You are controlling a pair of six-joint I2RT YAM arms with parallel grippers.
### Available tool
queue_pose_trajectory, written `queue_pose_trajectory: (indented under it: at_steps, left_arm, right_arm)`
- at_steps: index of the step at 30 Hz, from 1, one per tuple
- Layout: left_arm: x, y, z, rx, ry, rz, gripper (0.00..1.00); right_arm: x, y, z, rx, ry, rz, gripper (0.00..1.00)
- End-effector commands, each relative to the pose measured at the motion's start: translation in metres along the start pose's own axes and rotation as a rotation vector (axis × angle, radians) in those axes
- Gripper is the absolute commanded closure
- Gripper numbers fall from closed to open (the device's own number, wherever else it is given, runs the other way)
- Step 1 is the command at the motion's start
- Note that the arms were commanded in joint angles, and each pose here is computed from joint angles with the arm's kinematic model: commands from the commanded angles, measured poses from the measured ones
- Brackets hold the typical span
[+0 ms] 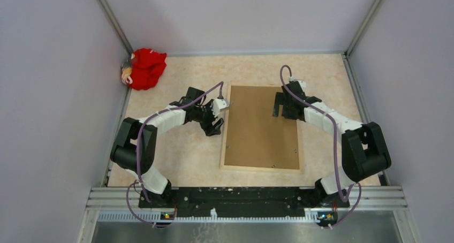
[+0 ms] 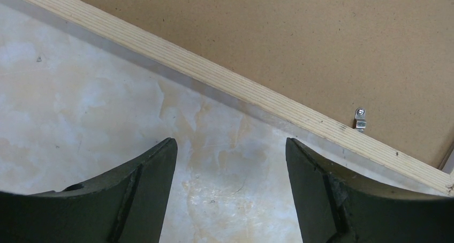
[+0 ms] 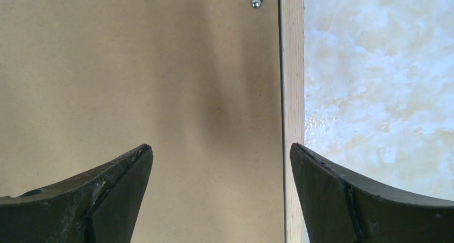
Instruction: Put the photo into the frame
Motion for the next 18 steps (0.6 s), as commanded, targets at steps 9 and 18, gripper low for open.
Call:
queue_pose_trajectory:
  at_steps: [9,18]
  left_arm:
    - [0.0,-0.002,0.0,0.012,-0.003,0.007,0.2]
    - [-0.009,-0.008,0.003,0.082,-0.029,-0.048,0.2]
  right_arm:
    - [-0.046,0.012,-0.036,-0.017,-0.123,-0.023,0.01]
    - [-0.042,0.063,-0.07,-0.477,-0.208,0.074,0.01]
Point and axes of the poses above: each gripper's point midway between its finger pads, its own z axis out along the fingers, its own y axis along the line the jaws close on, x = y × z, the point moved 4 cm from there along -z, back along the fingers, and after that the axes turned 7 degrees about -z, right-handed, at the moved point
